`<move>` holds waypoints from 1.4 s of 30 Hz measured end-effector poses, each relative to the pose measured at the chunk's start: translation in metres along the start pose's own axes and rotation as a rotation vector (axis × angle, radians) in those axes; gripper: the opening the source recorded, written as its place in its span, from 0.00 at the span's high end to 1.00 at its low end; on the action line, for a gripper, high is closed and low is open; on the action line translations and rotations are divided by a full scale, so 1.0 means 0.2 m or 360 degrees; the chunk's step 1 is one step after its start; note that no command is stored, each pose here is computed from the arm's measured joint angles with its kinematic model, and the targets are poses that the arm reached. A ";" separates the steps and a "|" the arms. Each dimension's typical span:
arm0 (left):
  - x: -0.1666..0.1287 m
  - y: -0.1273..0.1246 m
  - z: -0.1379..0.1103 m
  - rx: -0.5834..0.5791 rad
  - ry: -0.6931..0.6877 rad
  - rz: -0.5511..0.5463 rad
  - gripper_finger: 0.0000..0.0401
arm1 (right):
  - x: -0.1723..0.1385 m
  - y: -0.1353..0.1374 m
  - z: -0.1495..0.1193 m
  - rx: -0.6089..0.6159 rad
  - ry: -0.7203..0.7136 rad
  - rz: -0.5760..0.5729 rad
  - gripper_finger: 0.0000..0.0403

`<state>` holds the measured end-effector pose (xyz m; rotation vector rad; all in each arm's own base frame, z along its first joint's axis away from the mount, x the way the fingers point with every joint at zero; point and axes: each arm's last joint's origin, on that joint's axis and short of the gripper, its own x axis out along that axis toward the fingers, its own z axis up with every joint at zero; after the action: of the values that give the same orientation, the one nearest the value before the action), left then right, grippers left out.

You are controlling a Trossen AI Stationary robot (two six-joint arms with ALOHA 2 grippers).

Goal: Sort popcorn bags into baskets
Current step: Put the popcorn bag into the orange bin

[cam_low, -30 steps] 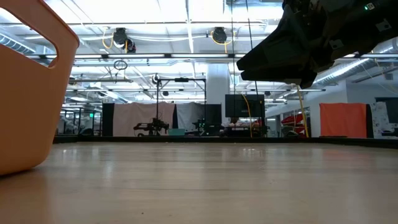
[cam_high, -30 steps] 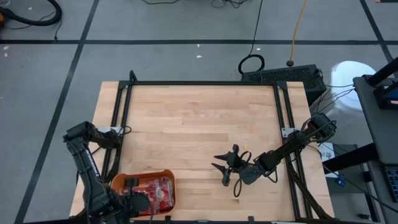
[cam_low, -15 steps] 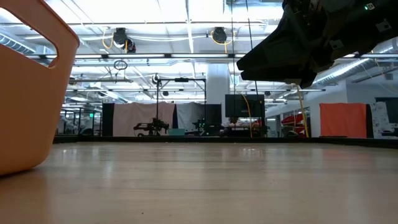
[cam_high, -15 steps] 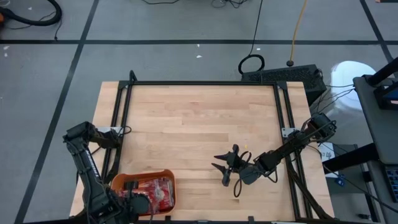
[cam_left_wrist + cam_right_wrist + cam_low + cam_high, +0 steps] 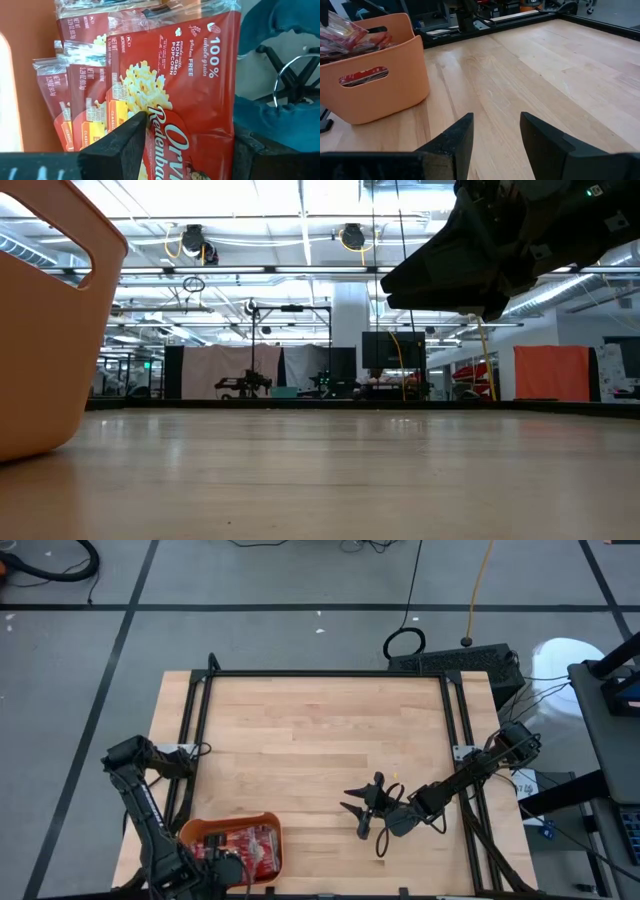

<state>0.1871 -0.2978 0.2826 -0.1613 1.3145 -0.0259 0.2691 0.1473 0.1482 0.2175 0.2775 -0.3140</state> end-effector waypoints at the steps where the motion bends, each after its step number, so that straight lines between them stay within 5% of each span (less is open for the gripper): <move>1: 0.00 0.00 0.00 0.0008 0.0000 0.0000 0.49 | 0.00 0.00 0.00 0.0000 0.0000 0.0000 0.62; 19: 0.05 0.00 0.00 0.0085 -0.0005 -0.0040 0.48 | 0.00 0.00 0.00 0.0010 -0.0008 0.0005 0.62; 34: 0.07 0.02 0.01 0.0077 0.0048 -0.0011 0.15 | 0.00 0.00 0.00 0.0004 -0.0007 0.0005 0.62; 42: -0.03 0.07 0.04 0.0046 0.0095 0.0115 0.25 | 0.00 0.00 0.00 0.0003 -0.0007 0.0005 0.62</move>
<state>0.1920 -0.2829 0.2884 -0.0889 1.3779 0.0115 0.2693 0.1474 0.1488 0.2194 0.2725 -0.3116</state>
